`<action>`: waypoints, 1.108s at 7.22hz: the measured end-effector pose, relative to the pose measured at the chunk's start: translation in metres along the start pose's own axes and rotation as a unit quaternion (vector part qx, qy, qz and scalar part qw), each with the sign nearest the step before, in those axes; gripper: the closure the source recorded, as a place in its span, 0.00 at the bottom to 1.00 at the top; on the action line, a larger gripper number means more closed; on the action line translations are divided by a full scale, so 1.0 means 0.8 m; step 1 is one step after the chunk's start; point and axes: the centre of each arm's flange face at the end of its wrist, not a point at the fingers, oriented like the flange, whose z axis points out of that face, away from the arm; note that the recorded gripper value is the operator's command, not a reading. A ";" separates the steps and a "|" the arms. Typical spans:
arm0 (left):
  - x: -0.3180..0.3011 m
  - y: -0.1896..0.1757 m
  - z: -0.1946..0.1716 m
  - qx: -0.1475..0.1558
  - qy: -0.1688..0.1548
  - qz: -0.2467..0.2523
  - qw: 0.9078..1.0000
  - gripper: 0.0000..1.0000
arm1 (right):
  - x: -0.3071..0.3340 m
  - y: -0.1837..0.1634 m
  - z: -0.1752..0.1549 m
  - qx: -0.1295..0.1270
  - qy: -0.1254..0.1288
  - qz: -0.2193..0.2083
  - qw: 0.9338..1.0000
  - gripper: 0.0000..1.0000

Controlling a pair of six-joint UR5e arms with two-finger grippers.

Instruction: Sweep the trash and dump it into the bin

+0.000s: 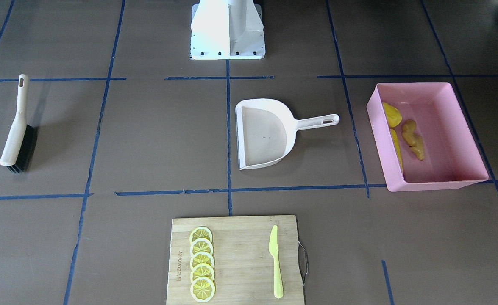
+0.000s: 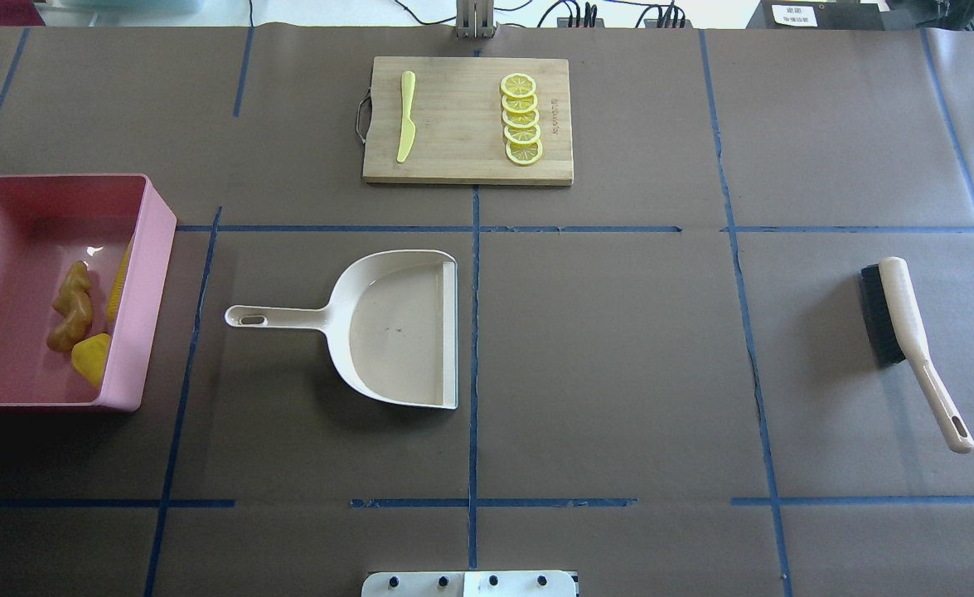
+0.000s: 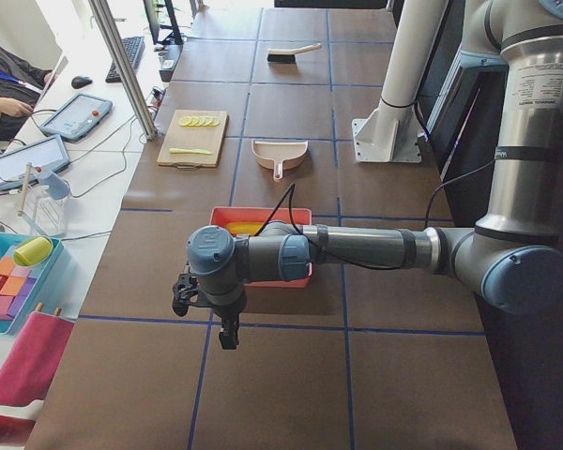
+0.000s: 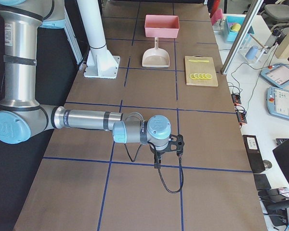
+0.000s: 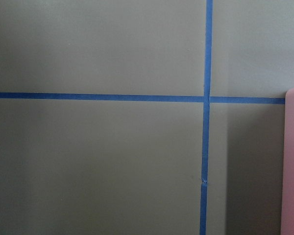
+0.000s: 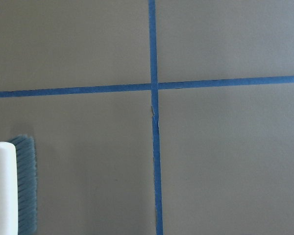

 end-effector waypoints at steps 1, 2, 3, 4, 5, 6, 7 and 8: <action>0.002 0.010 0.018 -0.007 0.000 0.008 1.000 0.00 | 0.000 0.000 0.000 0.000 0.000 0.000 1.000 0.00; 0.003 0.016 0.028 -0.010 0.000 0.013 1.000 0.00 | 0.000 0.000 0.000 0.000 -0.001 0.000 1.000 0.00; 0.004 0.018 0.031 -0.011 0.000 0.015 1.000 0.00 | 0.000 0.000 0.000 0.000 -0.001 0.000 1.000 0.00; 0.005 0.018 0.032 -0.011 0.000 0.016 1.000 0.00 | -0.001 0.000 0.000 0.000 0.000 -0.001 1.000 0.00; 0.006 0.018 0.031 -0.011 0.001 0.017 1.000 0.00 | -0.001 -0.001 -0.001 0.001 0.000 -0.001 1.000 0.00; 0.007 0.018 0.030 -0.010 0.003 0.018 1.000 0.00 | -0.001 -0.001 -0.001 0.001 0.000 -0.002 1.000 0.00; 0.008 0.017 0.030 -0.010 0.003 0.018 1.000 0.00 | -0.001 -0.001 -0.001 0.001 0.001 -0.001 1.000 0.00; 0.009 0.016 0.029 -0.009 0.004 0.019 1.000 0.00 | 0.000 -0.001 -0.001 0.000 0.001 -0.001 1.000 0.00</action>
